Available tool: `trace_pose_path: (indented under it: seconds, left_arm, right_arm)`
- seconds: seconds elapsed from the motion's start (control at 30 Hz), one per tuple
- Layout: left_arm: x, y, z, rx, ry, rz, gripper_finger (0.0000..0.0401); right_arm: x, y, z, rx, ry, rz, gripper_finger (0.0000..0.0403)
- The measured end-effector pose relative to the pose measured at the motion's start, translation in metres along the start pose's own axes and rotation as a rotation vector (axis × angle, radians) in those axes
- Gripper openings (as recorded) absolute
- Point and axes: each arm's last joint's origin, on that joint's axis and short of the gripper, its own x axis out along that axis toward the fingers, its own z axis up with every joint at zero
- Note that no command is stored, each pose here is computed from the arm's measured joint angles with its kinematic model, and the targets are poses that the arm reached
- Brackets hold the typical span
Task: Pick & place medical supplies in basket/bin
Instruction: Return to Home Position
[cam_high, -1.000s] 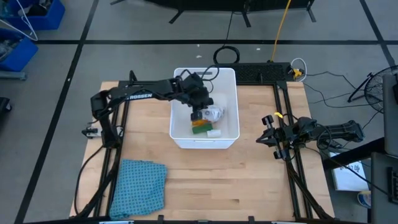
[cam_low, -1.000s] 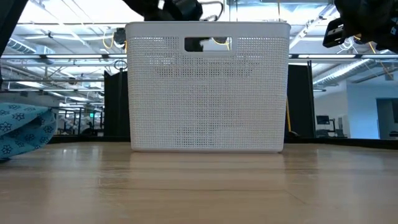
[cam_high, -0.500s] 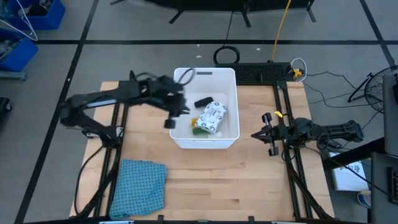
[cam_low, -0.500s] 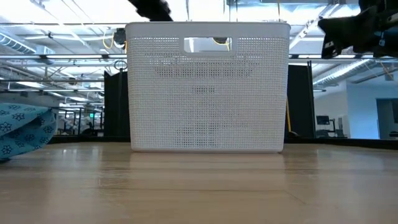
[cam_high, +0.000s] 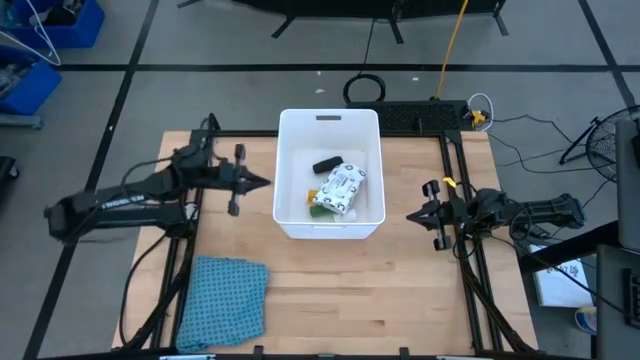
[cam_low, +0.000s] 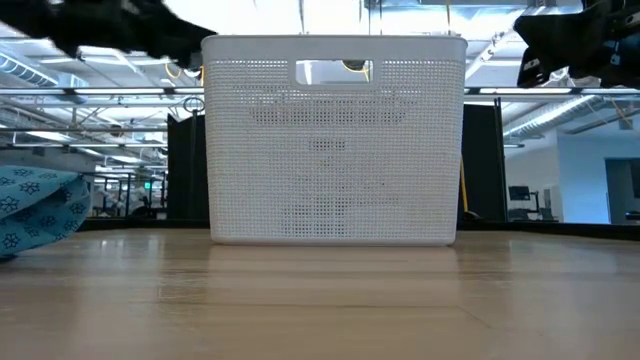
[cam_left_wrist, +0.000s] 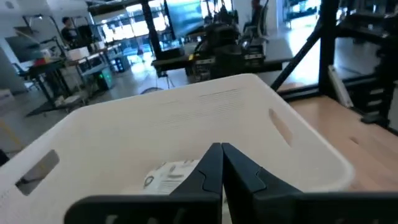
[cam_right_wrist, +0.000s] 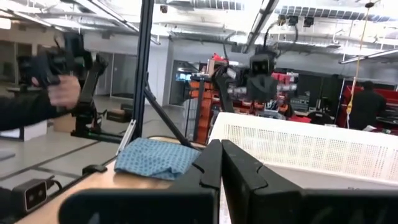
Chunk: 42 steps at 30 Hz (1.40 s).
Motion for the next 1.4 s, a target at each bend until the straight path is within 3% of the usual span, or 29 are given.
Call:
trace_pose_path:
  seconds: [0.17, 0.3, 0.53, 0.63, 0.73, 1.0, 1.4]
  left_arm:
    - [-0.032, -0.021, -0.016, -0.057, -0.063, 0.100, 0.0002]
    - [-0.048, -0.042, -0.026, -0.071, -0.148, 0.113, 0.0001]
    - [-0.061, -0.068, -0.040, 0.077, -0.202, 0.054, 0.0001]
    - [-0.060, -0.071, -0.054, 0.120, -0.137, 0.096, 0.0001]
    - [-0.060, -0.073, -0.060, 0.144, -0.157, 0.065, 0.0001]
    - [-0.053, -0.074, -0.088, 0.107, -0.158, 0.092, 0.0000]
    - [-0.052, -0.072, -0.091, 0.052, -0.136, 0.094, 0.0000]
  right_arm:
    - [0.000, 0.000, 0.001, 0.016, -0.011, -0.004, 0.0000]
    - [0.000, 0.000, 0.003, 0.010, -0.026, -0.006, 0.0000]
    - [0.000, 0.000, 0.004, -0.005, -0.041, -0.007, 0.0000]
    - [0.000, -0.001, 0.003, -0.012, -0.031, -0.025, 0.0000]
    - [0.000, -0.001, 0.000, -0.025, 0.000, -0.033, 0.0000]
    - [0.000, -0.004, -0.005, 0.009, 0.051, -0.044, 0.0000]
    - [0.000, -0.004, -0.004, -0.006, 0.045, -0.038, 0.0000]
